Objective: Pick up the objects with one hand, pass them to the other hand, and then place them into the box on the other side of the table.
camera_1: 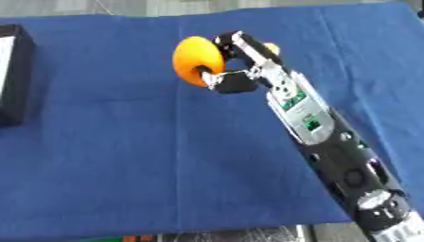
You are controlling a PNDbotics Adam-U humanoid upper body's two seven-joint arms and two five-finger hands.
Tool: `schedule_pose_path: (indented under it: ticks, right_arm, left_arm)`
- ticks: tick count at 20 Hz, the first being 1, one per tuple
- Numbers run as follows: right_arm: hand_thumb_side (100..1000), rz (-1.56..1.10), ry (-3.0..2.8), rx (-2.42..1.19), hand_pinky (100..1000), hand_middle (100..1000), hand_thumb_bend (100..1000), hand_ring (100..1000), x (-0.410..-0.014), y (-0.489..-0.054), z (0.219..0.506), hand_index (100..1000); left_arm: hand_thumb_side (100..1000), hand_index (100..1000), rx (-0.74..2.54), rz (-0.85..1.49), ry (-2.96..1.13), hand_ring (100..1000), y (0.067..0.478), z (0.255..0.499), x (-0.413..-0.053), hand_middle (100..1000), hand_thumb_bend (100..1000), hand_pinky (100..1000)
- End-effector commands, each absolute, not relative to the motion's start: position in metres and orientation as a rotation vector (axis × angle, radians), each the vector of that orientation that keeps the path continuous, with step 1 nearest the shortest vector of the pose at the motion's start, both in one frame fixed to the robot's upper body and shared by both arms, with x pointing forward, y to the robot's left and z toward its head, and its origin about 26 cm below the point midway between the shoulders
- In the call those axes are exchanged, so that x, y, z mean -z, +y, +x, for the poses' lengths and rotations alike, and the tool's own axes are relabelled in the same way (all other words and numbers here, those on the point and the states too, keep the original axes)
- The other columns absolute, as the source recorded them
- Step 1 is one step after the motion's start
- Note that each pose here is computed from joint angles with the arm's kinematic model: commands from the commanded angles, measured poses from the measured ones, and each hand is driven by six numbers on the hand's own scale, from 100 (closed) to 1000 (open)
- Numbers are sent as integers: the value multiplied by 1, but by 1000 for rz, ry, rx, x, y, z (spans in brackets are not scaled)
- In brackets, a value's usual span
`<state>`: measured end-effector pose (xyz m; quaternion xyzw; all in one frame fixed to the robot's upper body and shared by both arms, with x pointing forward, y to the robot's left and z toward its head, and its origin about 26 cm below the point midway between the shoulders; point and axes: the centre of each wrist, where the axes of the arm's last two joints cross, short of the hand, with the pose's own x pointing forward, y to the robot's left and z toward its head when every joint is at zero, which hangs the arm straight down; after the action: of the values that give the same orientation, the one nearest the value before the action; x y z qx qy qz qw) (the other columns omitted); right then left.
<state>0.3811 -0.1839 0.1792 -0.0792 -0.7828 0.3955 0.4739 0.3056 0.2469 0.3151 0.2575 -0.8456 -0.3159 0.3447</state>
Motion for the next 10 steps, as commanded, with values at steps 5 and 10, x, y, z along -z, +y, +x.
schedule_pose_path:
  ticks: [5, 10]
  right_arm:
    - [100, -196, -1930, -1006, 714, 402, 106, 615, -178, -174, 384, 526]
    - [100, -175, -1927, -1029, 714, 402, 107, 615, -171, -163, 384, 525]
  left_arm:
    - [552, 727, 973, 610, -2222, 778, 231, 301, -323, 766, 577, 723]
    - [560, 729, 1104, 525, -2204, 777, 210, 302, -318, 766, 582, 723]
